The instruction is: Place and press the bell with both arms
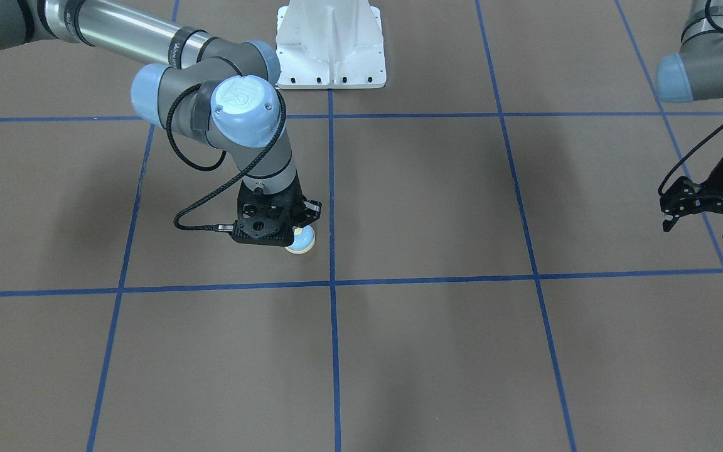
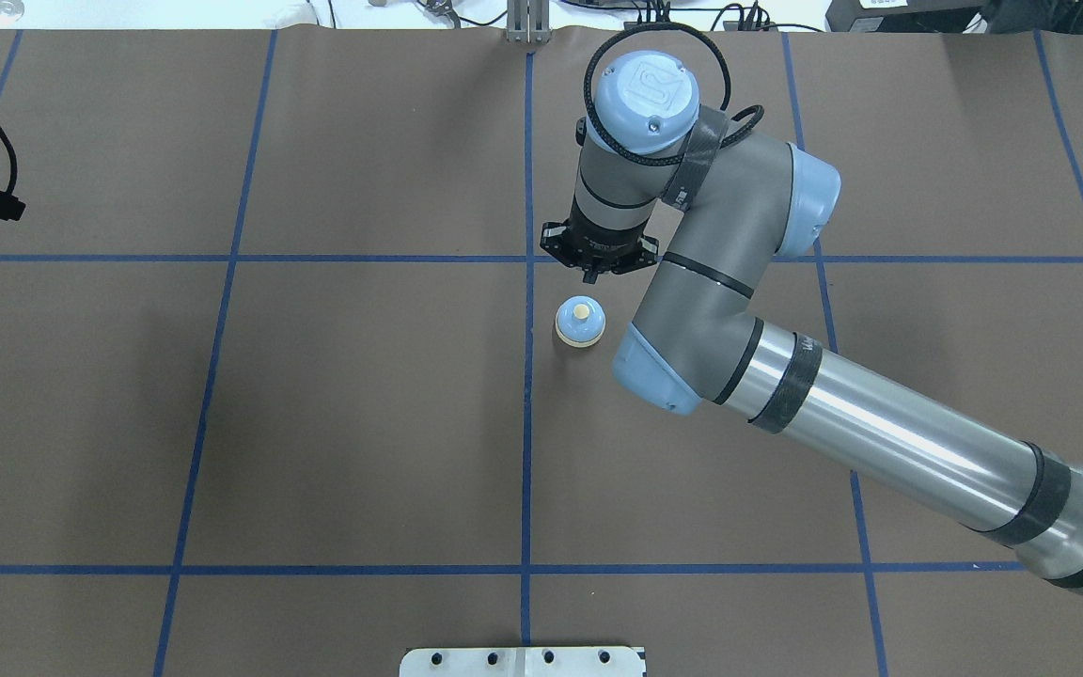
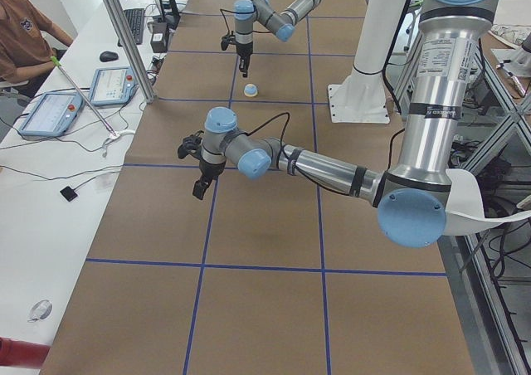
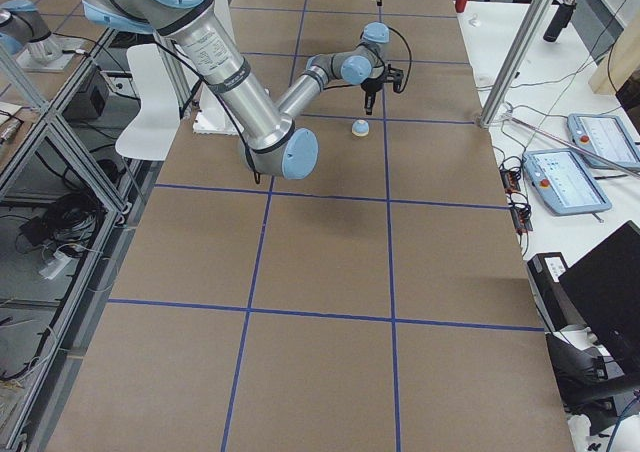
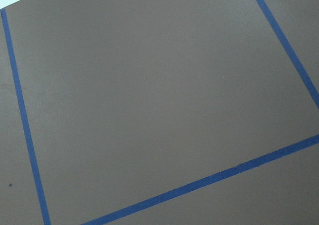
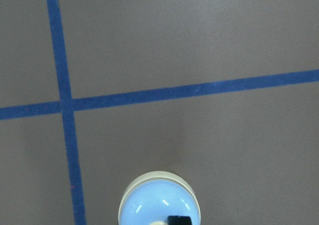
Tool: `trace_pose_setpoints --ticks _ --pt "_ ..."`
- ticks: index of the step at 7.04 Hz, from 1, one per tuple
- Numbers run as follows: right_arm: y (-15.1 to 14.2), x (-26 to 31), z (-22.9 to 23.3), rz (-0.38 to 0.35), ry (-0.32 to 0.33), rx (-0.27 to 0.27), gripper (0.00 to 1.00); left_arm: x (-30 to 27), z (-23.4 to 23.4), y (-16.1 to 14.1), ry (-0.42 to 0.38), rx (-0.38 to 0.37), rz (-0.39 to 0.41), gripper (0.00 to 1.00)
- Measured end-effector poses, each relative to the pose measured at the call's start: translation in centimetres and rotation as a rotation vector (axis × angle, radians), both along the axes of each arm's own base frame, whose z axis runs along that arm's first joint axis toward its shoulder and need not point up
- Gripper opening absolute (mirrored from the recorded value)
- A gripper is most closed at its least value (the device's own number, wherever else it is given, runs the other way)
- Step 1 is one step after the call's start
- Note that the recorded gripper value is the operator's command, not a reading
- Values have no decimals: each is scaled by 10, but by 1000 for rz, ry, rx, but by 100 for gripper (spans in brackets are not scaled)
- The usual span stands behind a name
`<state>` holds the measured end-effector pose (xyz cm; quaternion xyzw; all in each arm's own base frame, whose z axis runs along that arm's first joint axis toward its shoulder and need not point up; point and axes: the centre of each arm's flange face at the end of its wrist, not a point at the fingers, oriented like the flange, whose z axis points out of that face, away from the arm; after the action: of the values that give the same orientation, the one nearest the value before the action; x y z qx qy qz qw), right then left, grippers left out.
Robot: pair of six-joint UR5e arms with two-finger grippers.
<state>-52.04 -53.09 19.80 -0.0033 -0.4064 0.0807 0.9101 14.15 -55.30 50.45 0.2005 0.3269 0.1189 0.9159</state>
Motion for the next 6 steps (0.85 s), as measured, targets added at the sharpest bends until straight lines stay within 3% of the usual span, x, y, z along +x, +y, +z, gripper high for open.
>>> trace_pose_setpoints --ticks 3,6 --pt "8 71 22 9 2 -10 100 -12 2 -2 -11 0 4 100" --pt "12 200 92 -102 37 69 100 -80 22 -10 -37 5 75 100"
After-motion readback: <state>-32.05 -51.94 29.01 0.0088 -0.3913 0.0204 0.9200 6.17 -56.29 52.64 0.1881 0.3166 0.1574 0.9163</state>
